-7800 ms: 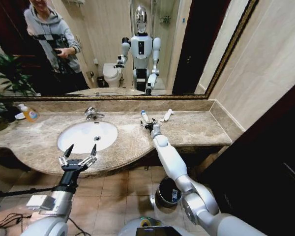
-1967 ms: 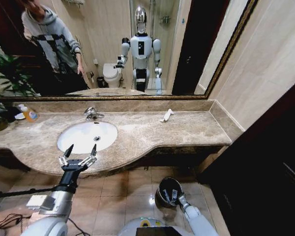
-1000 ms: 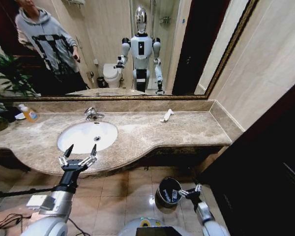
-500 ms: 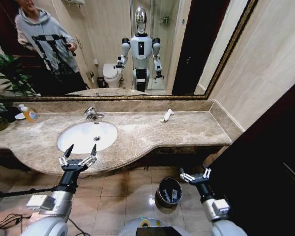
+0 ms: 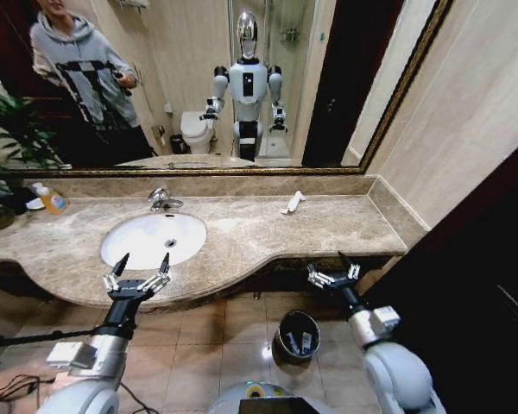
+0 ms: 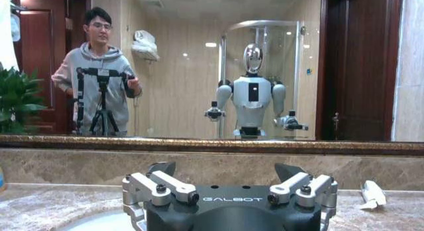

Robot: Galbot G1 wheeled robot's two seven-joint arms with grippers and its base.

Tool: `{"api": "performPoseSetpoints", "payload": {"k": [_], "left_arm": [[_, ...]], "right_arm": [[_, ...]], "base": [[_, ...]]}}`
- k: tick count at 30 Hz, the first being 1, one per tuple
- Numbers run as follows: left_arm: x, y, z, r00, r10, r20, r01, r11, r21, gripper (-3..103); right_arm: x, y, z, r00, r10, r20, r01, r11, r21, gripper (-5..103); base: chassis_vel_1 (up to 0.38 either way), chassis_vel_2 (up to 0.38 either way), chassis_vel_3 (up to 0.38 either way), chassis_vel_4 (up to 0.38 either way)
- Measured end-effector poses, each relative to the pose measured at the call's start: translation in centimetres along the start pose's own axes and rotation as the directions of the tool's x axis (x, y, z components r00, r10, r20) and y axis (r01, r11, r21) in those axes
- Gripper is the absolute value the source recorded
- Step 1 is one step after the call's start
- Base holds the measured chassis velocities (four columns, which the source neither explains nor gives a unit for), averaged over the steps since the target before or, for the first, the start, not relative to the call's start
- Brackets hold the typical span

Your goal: Pick up the trash from the sink and place it in the trash bin.

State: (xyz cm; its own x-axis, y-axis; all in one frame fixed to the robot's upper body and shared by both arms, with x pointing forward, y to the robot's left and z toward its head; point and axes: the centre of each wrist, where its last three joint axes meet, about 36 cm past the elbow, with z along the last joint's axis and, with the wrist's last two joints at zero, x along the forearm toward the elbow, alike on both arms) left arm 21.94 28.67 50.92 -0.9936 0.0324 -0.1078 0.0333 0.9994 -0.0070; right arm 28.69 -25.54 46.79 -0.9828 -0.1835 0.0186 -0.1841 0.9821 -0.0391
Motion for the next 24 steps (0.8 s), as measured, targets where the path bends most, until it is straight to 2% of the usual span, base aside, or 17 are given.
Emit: {"api": "performPoseSetpoints", "payload": {"k": [7, 13, 19, 24], "left_arm": [[0.0, 0.0, 0.0, 1.0, 0.0, 0.0, 0.0, 1.0, 0.0, 100], [0.0, 0.0, 0.0, 1.0, 0.0, 0.0, 0.0, 1.0, 0.0, 100], [0.0, 0.0, 0.0, 1.0, 0.0, 0.0, 0.0, 1.0, 0.0, 100], [0.0, 0.0, 0.0, 1.0, 0.0, 0.0, 0.0, 1.0, 0.0, 100]], "right_arm": [[-2.9, -1.9, 0.3, 1.0, -0.029, -0.013, 0.029, 1.0, 0.001, 100], [-5.6, -2.7, 0.3, 0.999, -0.043, -0.011, 0.043, 0.999, -0.008, 100], [-9.9, -3.0, -0.1, 0.998, -0.069, 0.008, 0.069, 0.998, -0.004, 100], [-15.4, -2.8, -0.2, 0.996, -0.082, 0.02, 0.082, 0.997, -0.007, 100]], "base": [[0.0, 0.0, 0.0, 0.0], [0.0, 0.0, 0.0, 0.0], [0.0, 0.0, 0.0, 0.0], [0.0, 0.0, 0.0, 0.0]]}}
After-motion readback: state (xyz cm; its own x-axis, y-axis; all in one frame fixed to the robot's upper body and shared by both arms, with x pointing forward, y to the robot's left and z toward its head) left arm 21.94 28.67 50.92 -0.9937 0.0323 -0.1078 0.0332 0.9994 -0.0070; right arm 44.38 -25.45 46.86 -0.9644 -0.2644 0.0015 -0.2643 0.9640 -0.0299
